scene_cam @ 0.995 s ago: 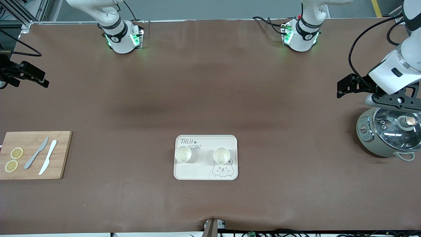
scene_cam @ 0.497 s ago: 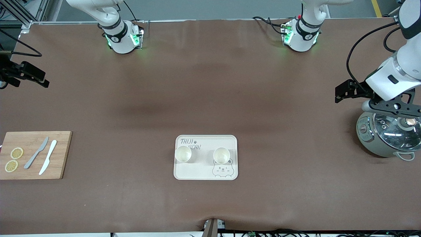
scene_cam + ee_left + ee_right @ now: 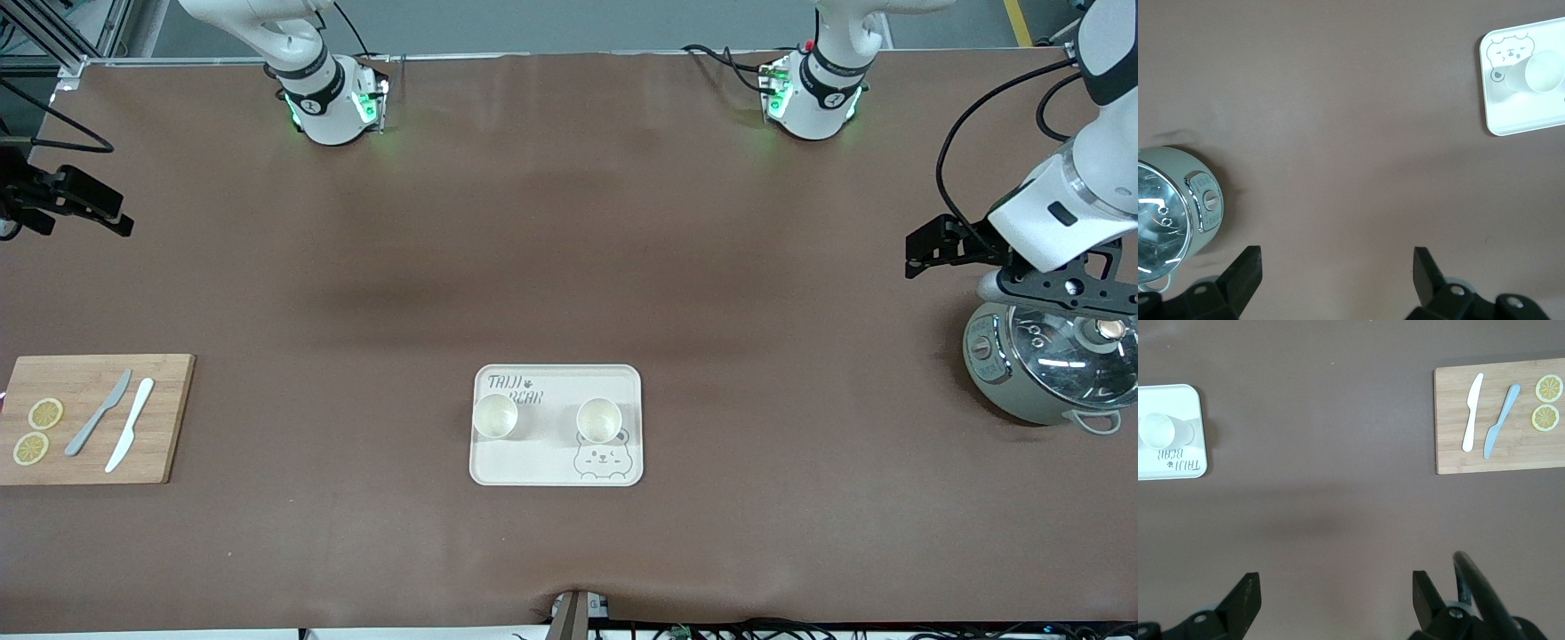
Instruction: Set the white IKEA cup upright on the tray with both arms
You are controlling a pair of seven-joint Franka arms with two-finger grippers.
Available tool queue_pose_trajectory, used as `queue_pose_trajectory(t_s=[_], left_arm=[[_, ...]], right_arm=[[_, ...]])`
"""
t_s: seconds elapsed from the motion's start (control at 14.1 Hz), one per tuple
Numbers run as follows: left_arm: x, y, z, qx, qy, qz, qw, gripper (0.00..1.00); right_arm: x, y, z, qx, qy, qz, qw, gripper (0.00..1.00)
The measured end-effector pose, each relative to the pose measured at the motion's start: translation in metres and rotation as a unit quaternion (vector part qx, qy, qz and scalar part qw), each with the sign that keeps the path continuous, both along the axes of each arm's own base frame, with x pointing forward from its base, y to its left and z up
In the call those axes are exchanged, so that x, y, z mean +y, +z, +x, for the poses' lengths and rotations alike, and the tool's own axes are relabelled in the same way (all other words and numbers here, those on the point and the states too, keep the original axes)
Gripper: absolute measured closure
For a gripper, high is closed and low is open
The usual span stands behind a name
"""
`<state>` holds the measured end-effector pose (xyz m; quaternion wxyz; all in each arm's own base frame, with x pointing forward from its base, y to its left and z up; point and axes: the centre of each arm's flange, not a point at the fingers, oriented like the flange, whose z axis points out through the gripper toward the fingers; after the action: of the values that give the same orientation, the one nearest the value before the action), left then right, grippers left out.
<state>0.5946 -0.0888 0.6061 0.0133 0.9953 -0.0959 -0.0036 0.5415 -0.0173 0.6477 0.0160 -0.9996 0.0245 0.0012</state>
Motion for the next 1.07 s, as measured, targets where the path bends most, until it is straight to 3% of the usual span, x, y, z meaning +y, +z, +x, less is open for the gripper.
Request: queue_pose_trajectory(t_s=[1.07], left_arm=[[0.0083, 0.0076, 0.0039, -0.026, 0.009, 0.018, 0.999, 0.00]], right_arm=[[0.0048, 0.0011, 0.0016, -0.006, 0.006, -0.006, 1.000, 0.00]])
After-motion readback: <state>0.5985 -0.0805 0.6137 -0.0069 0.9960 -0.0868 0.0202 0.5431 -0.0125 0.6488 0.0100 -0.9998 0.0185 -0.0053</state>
